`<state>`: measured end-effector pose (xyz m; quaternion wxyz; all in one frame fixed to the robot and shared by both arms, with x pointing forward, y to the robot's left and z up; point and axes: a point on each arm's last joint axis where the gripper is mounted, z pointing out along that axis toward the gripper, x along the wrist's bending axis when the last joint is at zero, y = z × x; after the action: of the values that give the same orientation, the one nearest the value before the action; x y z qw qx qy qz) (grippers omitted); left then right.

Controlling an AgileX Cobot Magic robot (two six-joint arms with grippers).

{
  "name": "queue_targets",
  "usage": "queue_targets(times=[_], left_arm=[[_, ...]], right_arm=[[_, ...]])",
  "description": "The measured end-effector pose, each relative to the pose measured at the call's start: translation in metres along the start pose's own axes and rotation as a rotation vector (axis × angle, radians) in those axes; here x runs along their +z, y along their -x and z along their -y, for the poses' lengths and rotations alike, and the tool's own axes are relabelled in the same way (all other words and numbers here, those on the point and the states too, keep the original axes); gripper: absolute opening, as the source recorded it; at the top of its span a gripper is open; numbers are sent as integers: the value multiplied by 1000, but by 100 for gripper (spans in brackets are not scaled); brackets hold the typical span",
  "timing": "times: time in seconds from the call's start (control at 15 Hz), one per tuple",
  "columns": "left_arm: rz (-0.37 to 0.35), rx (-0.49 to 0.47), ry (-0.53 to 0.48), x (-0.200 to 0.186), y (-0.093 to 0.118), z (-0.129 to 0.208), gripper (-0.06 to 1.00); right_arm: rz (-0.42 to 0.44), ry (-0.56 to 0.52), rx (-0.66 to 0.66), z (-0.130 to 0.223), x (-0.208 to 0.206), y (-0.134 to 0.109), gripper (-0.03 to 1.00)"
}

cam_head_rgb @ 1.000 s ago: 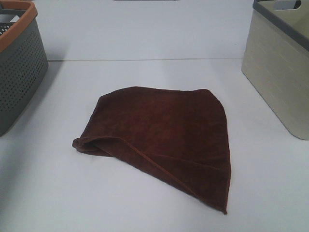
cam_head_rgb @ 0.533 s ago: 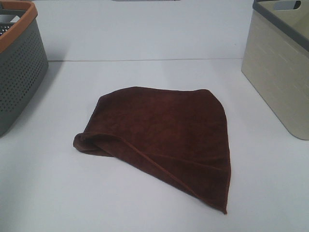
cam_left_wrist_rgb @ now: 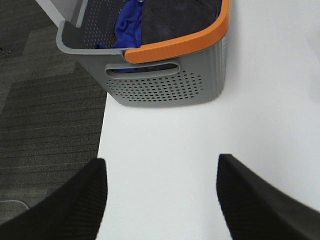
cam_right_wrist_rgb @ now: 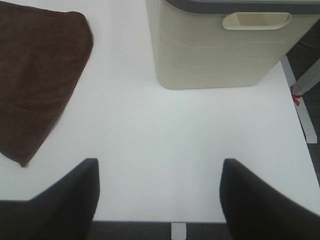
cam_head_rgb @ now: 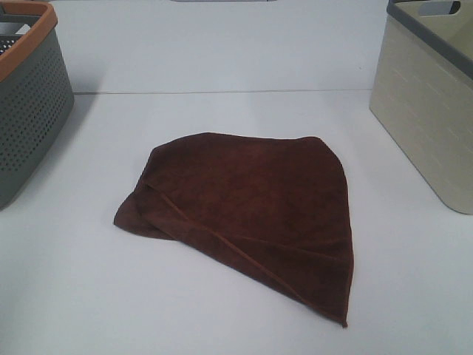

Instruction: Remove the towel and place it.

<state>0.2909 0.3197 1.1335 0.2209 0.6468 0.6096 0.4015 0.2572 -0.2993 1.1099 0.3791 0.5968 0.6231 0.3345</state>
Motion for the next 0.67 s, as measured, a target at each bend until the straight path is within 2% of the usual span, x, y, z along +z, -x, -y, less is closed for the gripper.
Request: queue_targets(times=[0.2, 0.27, 0.53, 0.67], left_arm=[[-18, -20, 120, -22, 1, 30, 61], [-29, -32, 182, -30, 3, 51, 61], [-17, -88, 256, -33, 9, 81, 61], [8, -97, 225, -21, 14, 89, 61]], right_arm=[[5, 58, -4, 25, -10, -2, 60], [7, 86, -6, 42, -11, -4, 60], [4, 43, -6, 61, 5, -5, 60], [4, 44, -6, 61, 6, -5, 60]])
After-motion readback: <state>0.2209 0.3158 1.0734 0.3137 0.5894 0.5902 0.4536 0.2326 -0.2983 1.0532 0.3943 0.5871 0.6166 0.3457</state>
